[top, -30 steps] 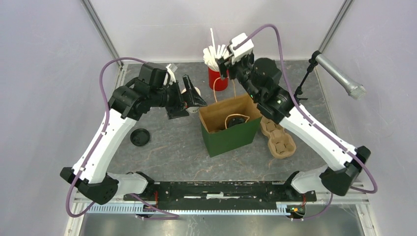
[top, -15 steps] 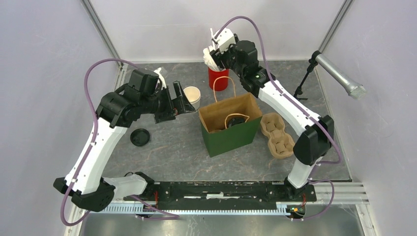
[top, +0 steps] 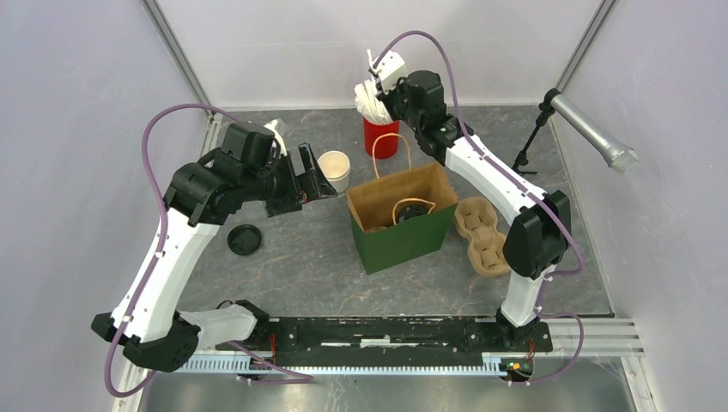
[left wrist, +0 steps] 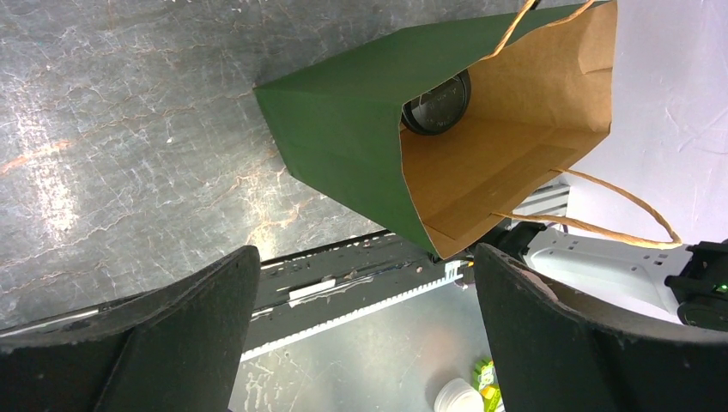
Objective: Pack the takeout coffee
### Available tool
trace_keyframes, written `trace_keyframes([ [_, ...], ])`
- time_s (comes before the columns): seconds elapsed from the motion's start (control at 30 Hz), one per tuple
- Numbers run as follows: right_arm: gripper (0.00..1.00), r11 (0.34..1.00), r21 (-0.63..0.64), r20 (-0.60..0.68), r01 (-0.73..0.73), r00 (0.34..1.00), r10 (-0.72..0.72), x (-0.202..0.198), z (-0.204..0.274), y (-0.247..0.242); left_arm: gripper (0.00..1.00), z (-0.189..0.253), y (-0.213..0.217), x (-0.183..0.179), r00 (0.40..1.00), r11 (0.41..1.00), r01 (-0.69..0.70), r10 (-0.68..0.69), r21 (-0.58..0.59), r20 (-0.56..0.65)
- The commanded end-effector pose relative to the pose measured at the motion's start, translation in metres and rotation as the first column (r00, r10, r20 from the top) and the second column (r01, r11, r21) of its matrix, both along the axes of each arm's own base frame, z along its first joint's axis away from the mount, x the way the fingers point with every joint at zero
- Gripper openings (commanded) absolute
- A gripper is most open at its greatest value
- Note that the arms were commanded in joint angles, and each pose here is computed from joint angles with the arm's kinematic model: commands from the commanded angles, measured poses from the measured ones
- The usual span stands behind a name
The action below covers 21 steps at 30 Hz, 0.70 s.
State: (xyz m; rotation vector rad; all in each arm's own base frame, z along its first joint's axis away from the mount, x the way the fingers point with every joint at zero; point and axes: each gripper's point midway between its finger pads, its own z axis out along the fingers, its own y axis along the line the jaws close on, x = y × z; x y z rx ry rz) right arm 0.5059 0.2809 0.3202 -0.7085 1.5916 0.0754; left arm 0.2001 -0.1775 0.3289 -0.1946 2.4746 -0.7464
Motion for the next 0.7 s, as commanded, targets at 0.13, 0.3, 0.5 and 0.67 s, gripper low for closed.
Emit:
trace_keyframes([
  [0.13, 0.00, 0.987, 0.159, 0.244, -0.039, 0.970, -0.001, -0.024, 0.124, -0.013, 1.00, 0.012, 0.006, 0.007, 0.997, 0.999, 0.017, -0.019, 0.032, 0.074],
  [0.3, 0.00, 0.977, 0.207, 0.287, -0.053, 0.958, -0.008, -0.049, 0.162, -0.027, 1.00, 0.015, 0.006, 0.010, 0.995, 0.999, 0.028, -0.032, 0.047, 0.092],
  [0.5, 0.00, 0.953, 0.297, 0.301, -0.064, 0.953, -0.030, -0.090, 0.205, -0.051, 1.00, 0.016, 0.008, 0.013, 0.995, 0.997, 0.035, -0.041, 0.069, 0.093],
  [0.67, 0.00, 0.917, 0.384, 0.342, -0.104, 0.939, -0.037, -0.144, 0.241, -0.079, 1.00, 0.011, 0.013, 0.015, 0.997, 0.995, 0.017, -0.024, 0.095, 0.079],
])
